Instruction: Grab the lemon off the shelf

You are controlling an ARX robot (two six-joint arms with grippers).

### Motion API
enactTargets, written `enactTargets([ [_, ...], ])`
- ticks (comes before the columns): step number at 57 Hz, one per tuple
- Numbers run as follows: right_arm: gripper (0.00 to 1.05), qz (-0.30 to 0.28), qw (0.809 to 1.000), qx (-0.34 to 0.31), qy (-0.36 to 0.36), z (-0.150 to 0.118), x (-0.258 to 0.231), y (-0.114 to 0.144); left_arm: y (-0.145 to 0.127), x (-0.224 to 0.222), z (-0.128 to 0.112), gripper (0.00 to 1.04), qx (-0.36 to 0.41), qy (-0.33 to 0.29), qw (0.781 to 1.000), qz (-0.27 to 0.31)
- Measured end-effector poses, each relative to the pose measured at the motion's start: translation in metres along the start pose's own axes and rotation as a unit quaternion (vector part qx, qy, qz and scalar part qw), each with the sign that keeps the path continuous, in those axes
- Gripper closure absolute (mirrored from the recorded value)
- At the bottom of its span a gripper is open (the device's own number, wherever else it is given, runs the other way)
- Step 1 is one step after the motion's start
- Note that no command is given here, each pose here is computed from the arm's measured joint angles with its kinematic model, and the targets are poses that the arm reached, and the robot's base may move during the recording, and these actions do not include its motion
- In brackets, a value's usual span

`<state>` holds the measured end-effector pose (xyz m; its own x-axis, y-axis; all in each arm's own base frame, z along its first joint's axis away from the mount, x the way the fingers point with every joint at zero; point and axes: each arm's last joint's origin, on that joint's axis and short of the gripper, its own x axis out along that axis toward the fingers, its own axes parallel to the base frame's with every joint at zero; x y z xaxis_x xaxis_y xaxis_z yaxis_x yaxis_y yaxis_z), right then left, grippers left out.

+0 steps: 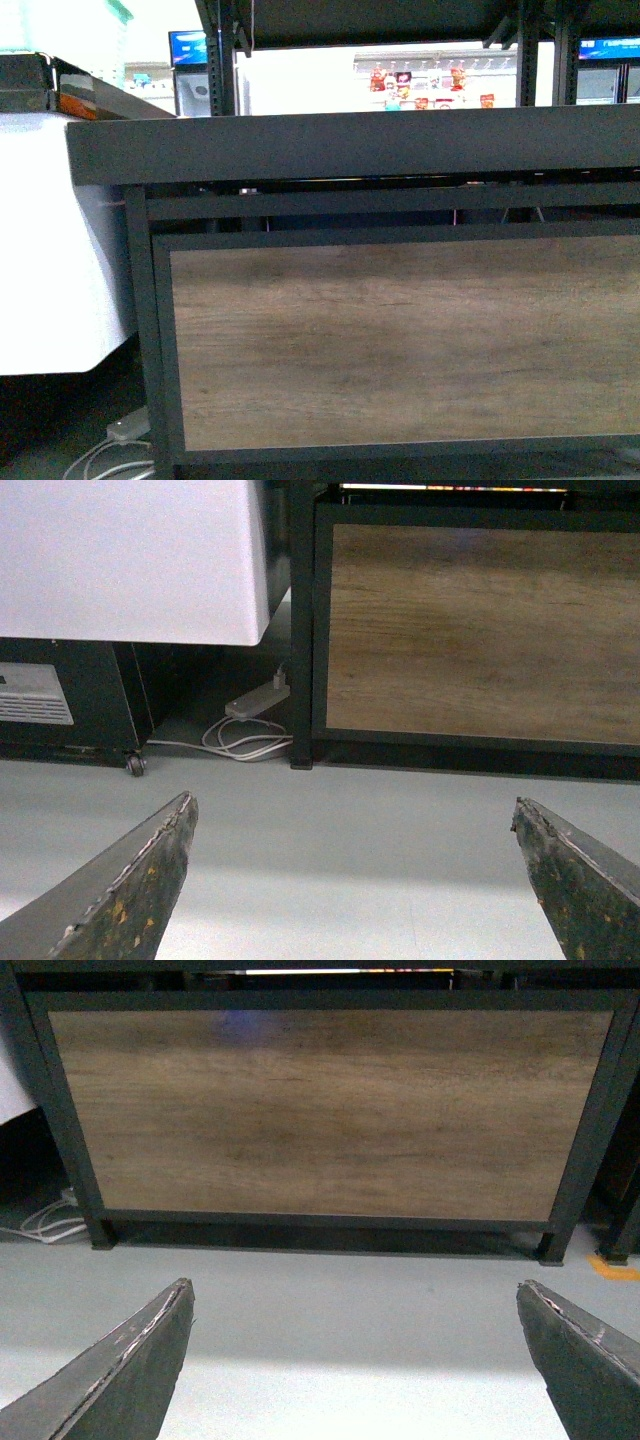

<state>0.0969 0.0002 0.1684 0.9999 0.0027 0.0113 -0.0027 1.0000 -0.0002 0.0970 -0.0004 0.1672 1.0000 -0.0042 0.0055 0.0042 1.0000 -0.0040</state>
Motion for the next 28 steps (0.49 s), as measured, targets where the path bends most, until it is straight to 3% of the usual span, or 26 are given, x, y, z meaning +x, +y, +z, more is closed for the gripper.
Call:
enactTargets([
  [28,0.07,0.0,1.0,0.0,0.0,0.0,0.0,0.0,0.0,0.0,0.0,0.08,0.0,0.0,1.0,0.0],
])
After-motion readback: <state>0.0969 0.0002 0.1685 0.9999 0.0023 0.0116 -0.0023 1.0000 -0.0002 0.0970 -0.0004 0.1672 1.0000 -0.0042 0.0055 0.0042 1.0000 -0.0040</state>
